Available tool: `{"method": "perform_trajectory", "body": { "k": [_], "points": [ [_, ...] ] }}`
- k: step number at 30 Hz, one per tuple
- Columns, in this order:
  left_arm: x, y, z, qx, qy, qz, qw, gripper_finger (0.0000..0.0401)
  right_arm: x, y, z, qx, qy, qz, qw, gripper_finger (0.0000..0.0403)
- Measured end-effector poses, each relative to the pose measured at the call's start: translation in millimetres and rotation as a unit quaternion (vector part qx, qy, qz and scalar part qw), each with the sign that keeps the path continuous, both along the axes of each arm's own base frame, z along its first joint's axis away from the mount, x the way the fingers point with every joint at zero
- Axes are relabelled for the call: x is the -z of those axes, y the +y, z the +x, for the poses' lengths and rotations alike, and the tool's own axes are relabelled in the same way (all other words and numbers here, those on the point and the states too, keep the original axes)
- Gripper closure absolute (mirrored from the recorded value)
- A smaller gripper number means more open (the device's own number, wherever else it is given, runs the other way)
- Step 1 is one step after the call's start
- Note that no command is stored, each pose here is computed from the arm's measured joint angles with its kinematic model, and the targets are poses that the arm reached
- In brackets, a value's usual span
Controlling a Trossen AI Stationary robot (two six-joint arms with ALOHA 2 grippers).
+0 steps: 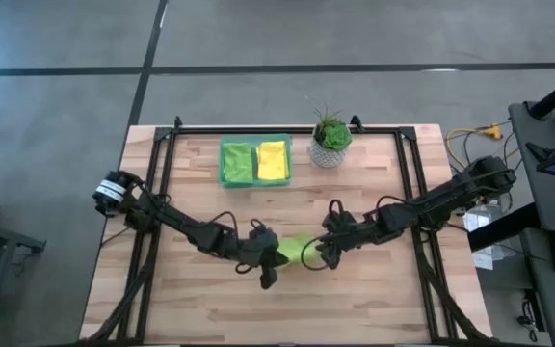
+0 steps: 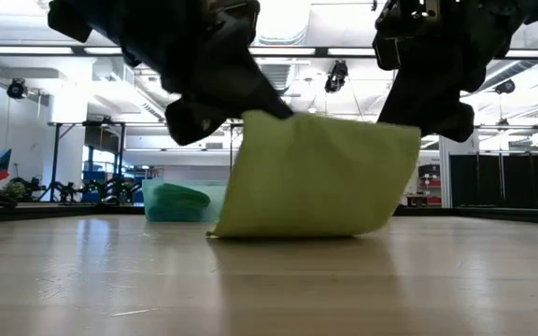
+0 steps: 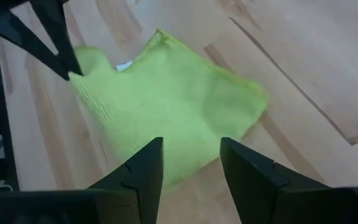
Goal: Fold microfiber towels
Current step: Fold the light green microfiber towel
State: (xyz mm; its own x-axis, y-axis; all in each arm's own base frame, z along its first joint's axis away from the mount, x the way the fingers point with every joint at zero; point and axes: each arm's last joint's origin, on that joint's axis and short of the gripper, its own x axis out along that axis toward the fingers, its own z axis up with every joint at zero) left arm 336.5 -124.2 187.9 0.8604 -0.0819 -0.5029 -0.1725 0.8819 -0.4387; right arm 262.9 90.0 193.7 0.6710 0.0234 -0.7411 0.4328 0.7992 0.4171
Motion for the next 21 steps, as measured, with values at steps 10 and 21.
{"method": "perform_trajectory", "body": {
  "k": [10,21],
  "points": [
    [-2,5,1,-0.060,0.008,0.027,0.998,0.0401,2,20,-9,-0.010,0.000,0.008,1.000,0.0248],
    [12,18,1,-0.087,0.047,0.051,0.994,0.0401,-2,28,-9,-0.036,-0.028,0.004,0.999,0.0248]
  ]
}}
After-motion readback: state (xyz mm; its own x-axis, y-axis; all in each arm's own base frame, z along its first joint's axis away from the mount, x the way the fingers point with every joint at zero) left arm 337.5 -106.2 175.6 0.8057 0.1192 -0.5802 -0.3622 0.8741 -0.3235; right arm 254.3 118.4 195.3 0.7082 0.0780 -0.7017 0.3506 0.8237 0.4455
